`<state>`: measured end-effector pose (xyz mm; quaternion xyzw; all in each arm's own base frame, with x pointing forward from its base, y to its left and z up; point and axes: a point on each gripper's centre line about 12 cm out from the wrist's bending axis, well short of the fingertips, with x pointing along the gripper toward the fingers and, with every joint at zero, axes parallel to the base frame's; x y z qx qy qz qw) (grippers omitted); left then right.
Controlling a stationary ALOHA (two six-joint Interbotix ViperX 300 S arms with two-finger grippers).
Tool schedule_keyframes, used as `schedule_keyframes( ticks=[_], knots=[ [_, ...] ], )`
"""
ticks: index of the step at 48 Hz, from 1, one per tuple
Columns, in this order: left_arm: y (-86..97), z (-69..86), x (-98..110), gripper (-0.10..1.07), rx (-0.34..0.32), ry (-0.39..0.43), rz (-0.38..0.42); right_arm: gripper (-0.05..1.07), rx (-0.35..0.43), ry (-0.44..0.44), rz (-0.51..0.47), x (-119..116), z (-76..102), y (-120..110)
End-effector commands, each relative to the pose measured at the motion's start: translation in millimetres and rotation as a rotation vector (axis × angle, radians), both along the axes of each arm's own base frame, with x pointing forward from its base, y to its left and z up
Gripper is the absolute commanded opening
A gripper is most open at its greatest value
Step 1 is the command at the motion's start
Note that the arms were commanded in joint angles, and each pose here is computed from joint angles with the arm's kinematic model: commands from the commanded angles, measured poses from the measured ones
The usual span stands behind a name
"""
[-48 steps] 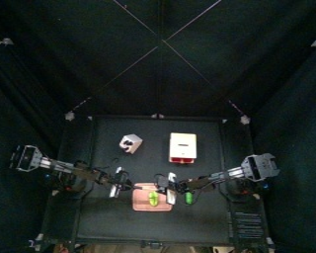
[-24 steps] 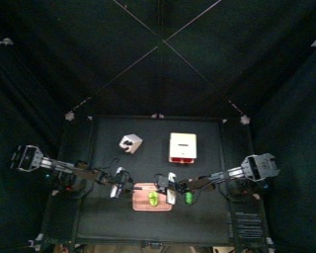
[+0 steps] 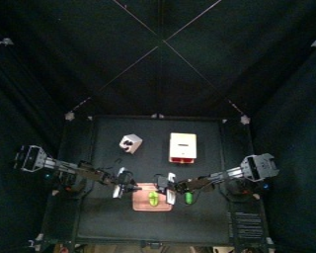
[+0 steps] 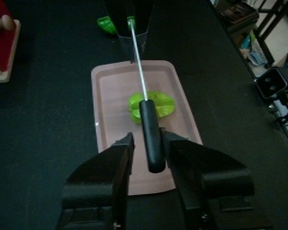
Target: Grab cleaver with both hands
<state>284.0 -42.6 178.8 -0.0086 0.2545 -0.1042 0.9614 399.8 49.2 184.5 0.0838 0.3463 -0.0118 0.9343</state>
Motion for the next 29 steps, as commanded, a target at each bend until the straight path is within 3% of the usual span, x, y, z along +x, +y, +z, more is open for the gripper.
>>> schedule_keyframes(
  ticks=[1,13,29],
  knots=[
    [-1.1,8.3,5.4,0.60,-0.003,-0.029,-0.005,0.28,0.003,-0.042,0.001,5.1,14.9,-0.4],
    [-1.5,7.8,5.0,0.40,-0.002,-0.028,-0.007,0.28,0.005,-0.045,0.000,6.2,15.9,-0.2],
    [-1.5,8.3,5.4,0.39,-0.003,-0.029,-0.006,0.28,0.010,-0.038,-0.004,7.1,13.3,0.0]
  ],
)
